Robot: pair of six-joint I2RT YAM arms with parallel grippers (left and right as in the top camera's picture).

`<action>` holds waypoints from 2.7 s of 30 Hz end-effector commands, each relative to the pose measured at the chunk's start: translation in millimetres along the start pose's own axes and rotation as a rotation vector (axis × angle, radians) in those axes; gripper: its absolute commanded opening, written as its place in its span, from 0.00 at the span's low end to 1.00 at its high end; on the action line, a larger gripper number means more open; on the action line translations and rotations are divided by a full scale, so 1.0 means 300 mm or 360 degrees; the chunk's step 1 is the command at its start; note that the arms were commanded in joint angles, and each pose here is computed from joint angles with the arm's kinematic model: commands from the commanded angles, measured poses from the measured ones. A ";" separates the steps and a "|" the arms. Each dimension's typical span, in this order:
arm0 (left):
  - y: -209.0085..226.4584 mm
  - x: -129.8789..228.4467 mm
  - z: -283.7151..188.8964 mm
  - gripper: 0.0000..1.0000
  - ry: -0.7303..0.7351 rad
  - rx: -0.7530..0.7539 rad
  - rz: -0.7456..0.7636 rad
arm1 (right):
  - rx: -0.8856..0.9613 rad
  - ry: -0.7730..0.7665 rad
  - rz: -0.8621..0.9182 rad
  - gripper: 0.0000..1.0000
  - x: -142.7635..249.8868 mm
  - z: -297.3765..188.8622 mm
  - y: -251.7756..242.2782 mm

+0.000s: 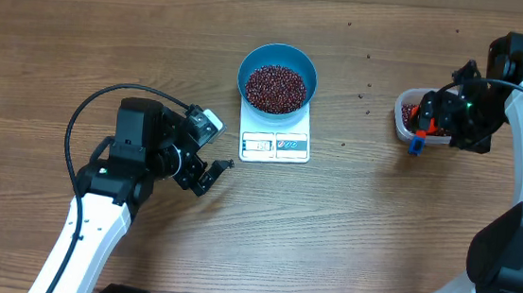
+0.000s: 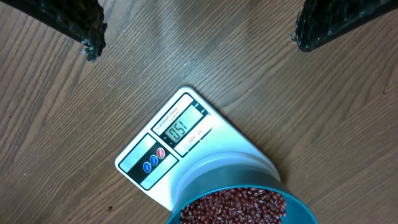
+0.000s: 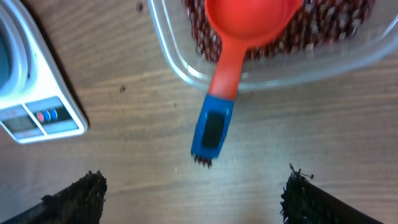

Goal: Scoop item into bowl and weigh 150g on scale

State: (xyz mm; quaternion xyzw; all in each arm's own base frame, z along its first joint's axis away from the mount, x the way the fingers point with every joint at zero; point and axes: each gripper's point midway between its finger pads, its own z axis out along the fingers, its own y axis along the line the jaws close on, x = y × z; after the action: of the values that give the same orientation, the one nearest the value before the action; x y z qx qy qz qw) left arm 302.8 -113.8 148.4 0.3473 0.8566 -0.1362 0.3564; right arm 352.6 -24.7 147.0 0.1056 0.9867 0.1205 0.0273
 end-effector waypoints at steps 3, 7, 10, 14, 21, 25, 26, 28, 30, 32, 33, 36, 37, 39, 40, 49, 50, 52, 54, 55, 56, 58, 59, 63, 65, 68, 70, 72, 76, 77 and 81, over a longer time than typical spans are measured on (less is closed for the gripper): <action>0.002 -0.003 -0.001 1.00 -0.0003 -0.0006 -0.0012 | -0.0014 -0.0238 -0.0189 0.91 0.022 -0.219 0.083; 0.002 -0.003 -0.001 1.00 -0.0003 -0.0006 -0.0012 | -0.0170 -0.0436 -0.0315 1.00 0.102 -0.382 0.210; 0.002 -0.003 -0.001 0.99 -0.0003 -0.0006 -0.0012 | -0.0383 -0.0477 -0.0346 1.00 0.239 -0.483 0.307; 0.002 -0.003 -0.001 1.00 -0.0003 -0.0006 -0.0012 | -0.0388 -0.0539 -0.0363 1.00 0.315 -0.540 0.314; 0.002 -0.003 -0.001 1.00 -0.0003 -0.0006 -0.0012 | -0.0360 -0.0510 -0.0334 1.00 0.378 -0.550 0.300; 0.002 -0.003 -0.001 1.00 -0.0003 -0.0006 -0.0012 | -0.0319 -0.0515 -0.0329 1.00 0.374 -0.548 0.286; 0.002 -0.003 -0.001 1.00 -0.0003 -0.0006 -0.0012 | -0.0317 -0.0515 -0.0328 1.00 0.373 -0.547 0.285; 0.002 -0.003 -0.001 1.00 -0.0003 -0.0006 -0.0012 | -0.0315 -0.0580 -0.0350 1.00 0.360 -0.559 0.288; 0.002 -0.003 -0.001 1.00 -0.0003 -0.0006 -0.0012 | -0.0321 -0.0696 -0.0390 1.00 0.343 -0.582 0.296; 0.002 -0.003 -0.001 1.00 -0.0003 -0.0006 -0.0013 | -0.0330 -0.0862 -0.0450 1.00 0.330 -0.614 0.308; 0.002 -0.003 -0.001 0.99 -0.0003 -0.0006 -0.0012 | -0.0332 -0.0898 -0.0461 1.00 0.330 -0.620 0.309; 0.002 -0.003 -0.001 1.00 -0.0003 -0.0006 -0.0012 | -0.0330 -0.1135 -0.0535 1.00 0.371 -0.640 0.306; 0.002 -0.003 -0.001 1.00 -0.0003 -0.0006 -0.0012 | -0.0322 -0.1192 -0.0550 1.00 0.387 -0.634 0.299; 0.002 -0.003 -0.001 1.00 -0.0003 -0.0006 -0.0012 | -0.0307 -0.1284 -0.0570 1.00 0.416 -0.615 0.285; 0.002 -0.003 -0.001 0.99 -0.0003 -0.0006 -0.0012 | -0.0296 -0.1337 -0.0581 1.00 0.431 -0.599 0.275; 0.002 -0.003 -0.001 0.99 -0.0003 -0.0006 -0.0012 | -0.0305 -0.1804 -0.0797 1.00 0.505 -0.414 0.254; 0.002 -0.003 -0.001 0.99 -0.0003 -0.0006 -0.0012 | -0.0318 -0.1863 -0.0825 1.00 0.506 -0.393 0.257; 0.002 -0.003 -0.001 1.00 -0.0003 -0.0006 -0.0012 | -0.0344 -0.1968 -0.0865 1.00 0.498 -0.356 0.260; 0.002 -0.003 -0.001 1.00 -0.0003 -0.0006 -0.0012 | -0.0359 -0.2062 -0.0886 1.00 0.480 -0.317 0.256; 0.002 -0.003 -0.001 1.00 -0.0003 -0.0006 -0.0012 | -0.0365 -0.2103 -0.0893 1.00 0.473 -0.302 0.255; 0.002 -0.003 -0.001 1.00 -0.0003 -0.0006 -0.0012 | -0.0372 -0.2153 -0.0903 1.00 0.465 -0.287 0.253; 0.002 -0.003 -0.001 1.00 -0.0003 -0.0006 -0.0012 | -0.0380 -0.2226 -0.0917 1.00 0.455 -0.266 0.251; 0.002 -0.003 -0.001 1.00 -0.0003 -0.0006 -0.0012 | -0.0384 -0.2267 -0.0924 1.00 0.450 -0.253 0.249; 0.002 -0.003 -0.001 1.00 -0.0003 -0.0006 -0.0012 | -0.0377 -0.2358 -0.0922 1.00 0.438 -0.221 0.235; 0.002 -0.003 -0.001 1.00 -0.0003 -0.0006 -0.0012 | -0.0367 -0.2390 -0.0914 1.00 0.435 -0.208 0.226; 0.002 -0.003 -0.001 1.00 -0.0003 -0.0006 -0.0012 | -0.0333 -0.2426 -0.0881 1.00 0.429 -0.193 0.207; 0.002 -0.003 -0.001 1.00 -0.0003 -0.0006 -0.0012 | -0.0325 -0.2449 -0.0872 1.00 0.426 -0.191 0.201; 0.002 -0.003 -0.001 1.00 -0.0003 -0.0006 -0.0012 | -0.0318 -0.2463 -0.0866 1.00 0.422 -0.188 0.198; 0.002 -0.003 -0.001 1.00 -0.0003 -0.0006 -0.0012 | -0.0314 -0.2488 -0.0861 1.00 0.412 -0.163 0.191; 0.002 -0.003 -0.001 1.00 -0.0003 -0.0006 -0.0012 | -0.0304 -0.2450 -0.0852 1.00 0.409 -0.141 0.184; 0.002 -0.003 -0.001 1.00 -0.0003 -0.0006 -0.0012 | -0.0285 -0.2296 -0.0833 1.00 0.409 -0.064 0.168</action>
State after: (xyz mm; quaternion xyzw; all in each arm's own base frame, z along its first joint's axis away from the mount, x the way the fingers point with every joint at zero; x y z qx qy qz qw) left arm 302.8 -113.8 148.4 0.3472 0.8567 -0.1363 0.3564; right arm 240.8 46.2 185.8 -0.0858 0.6916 0.0936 0.7110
